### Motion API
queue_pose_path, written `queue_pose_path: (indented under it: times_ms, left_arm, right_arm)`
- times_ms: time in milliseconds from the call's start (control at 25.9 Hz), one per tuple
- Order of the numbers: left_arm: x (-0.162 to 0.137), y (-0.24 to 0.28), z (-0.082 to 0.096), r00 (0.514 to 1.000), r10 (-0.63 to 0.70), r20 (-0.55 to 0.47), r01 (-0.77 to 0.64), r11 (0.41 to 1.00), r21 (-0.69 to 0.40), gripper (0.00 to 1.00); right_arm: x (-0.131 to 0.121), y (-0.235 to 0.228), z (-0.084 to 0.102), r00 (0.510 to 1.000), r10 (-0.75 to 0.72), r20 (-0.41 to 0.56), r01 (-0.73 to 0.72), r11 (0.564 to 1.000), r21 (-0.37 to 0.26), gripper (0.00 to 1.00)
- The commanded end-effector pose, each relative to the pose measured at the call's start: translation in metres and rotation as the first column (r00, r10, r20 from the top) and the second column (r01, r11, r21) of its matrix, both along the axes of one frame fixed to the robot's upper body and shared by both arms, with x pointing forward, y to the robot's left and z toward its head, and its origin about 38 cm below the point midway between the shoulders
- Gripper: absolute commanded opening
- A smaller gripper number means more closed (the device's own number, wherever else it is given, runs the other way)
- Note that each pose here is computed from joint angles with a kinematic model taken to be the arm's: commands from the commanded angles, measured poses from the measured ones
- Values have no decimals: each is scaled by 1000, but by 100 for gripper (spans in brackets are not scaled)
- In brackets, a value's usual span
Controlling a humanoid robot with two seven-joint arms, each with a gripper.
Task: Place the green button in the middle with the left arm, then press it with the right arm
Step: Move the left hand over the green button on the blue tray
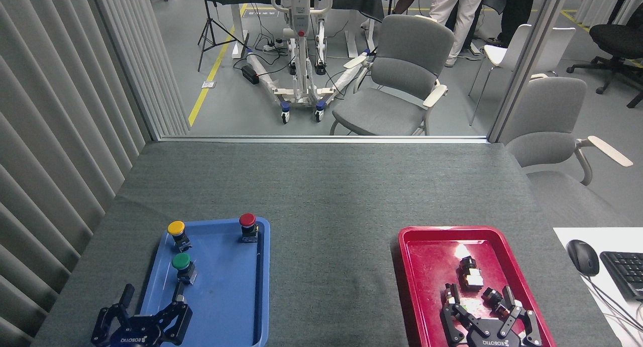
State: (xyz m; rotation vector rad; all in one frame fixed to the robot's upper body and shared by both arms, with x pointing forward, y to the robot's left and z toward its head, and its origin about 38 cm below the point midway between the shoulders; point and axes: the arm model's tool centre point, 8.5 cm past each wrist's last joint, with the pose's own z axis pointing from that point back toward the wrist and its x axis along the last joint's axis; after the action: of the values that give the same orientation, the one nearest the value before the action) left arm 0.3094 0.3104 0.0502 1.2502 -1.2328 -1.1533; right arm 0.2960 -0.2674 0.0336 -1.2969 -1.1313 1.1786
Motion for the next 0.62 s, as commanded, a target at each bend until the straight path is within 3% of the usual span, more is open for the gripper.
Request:
queue_pose_path:
  times_ms: [0,579]
  left_arm:
    - [-1,1,-1,1000,1,-4,-1,1000,1,100]
    - [-3,7,-4,1000,20,-11,-20,1000,1,100]
  right_arm:
    - [0,1,-1,1000,0,-1,0,1000,2,100]
    - [-1,5,-3,1000,18,-7,-18,1000,-2,100]
